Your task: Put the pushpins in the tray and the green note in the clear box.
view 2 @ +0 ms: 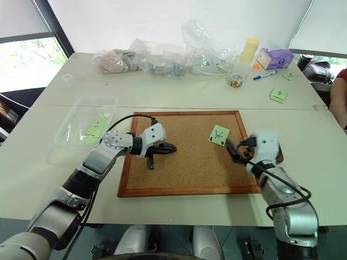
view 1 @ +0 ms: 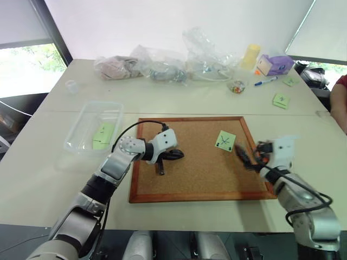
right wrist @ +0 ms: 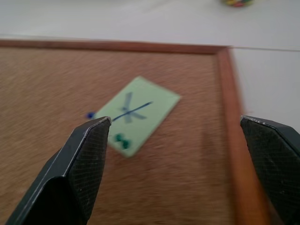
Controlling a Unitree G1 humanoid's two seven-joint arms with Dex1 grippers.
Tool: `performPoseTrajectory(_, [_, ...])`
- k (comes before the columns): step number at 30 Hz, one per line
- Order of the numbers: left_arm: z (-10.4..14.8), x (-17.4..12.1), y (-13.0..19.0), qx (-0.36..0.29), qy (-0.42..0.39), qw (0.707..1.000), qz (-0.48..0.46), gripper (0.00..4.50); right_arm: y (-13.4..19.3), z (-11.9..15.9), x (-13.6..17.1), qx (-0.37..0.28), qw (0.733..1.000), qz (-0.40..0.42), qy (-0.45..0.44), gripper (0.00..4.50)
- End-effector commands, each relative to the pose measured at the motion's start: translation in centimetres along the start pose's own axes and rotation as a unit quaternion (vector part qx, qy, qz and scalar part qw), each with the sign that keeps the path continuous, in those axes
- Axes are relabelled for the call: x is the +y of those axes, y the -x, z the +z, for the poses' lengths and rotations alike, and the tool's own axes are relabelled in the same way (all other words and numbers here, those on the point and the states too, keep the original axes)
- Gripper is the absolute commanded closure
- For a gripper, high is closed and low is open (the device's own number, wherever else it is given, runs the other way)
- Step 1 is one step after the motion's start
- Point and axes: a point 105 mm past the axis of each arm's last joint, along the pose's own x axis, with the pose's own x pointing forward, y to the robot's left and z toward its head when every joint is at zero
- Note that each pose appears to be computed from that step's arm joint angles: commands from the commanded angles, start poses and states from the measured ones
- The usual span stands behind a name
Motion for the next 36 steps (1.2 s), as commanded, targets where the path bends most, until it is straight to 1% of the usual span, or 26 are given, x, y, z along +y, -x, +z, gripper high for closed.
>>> performPoseTrajectory(1, [-0.6, -0.3, 0.0, 0.011, 0.002, 1.000, -0.004, 4.50, -0.3, 0.9, -0.3, -0.028, 0.999, -0.003, 0.017, 0.04])
performPoseTrajectory(10, [-0.6, -0.4, -0.2, 0.010, 0.005, 1.000, -0.003, 4.50, -0.9, -0.3, 0.1, -0.021, 0.999, 0.015, 0.028, 0.04])
performPoseTrajectory(14, [-0.7, -0.5, -0.2, 0.010, 0.006, 1.000, -0.004, 4.50, -1.0, -0.5, 0.2, -0.023, 0.999, 0.020, 0.029, 0.04])
performPoseTrajectory(16, [-0.7, -0.6, -0.2, 0.010, 0.006, 1.000, -0.004, 4.50, -1.1, -0.6, 0.4, -0.023, 0.999, 0.023, 0.029, 0.56])
performPoseTrajectory(18, [-0.7, -0.6, -0.2, 0.010, 0.007, 1.000, -0.004, 4.50, -1.3, -0.6, 0.5, -0.023, 0.999, 0.025, 0.030, 1.32])
performPoseTrajectory(24, [-0.7, -0.6, -0.2, 0.010, 0.006, 1.000, -0.003, 4.50, -1.7, -0.8, 1.1, -0.019, 0.999, 0.037, 0.028, 4.44])
performPoseTrajectory(32, [-0.7, -0.5, -0.2, 0.012, 0.006, 1.000, -0.002, 4.50, -1.4, -0.7, 1.0, -0.024, 0.999, 0.037, 0.022, 4.48])
performPoseTrajectory(36, [-0.9, -0.6, -0.2, 0.016, 0.005, 1.000, -0.006, 4.50, -0.8, 0.6, 0.4, -0.065, 0.998, 0.014, 0.022, 4.48])
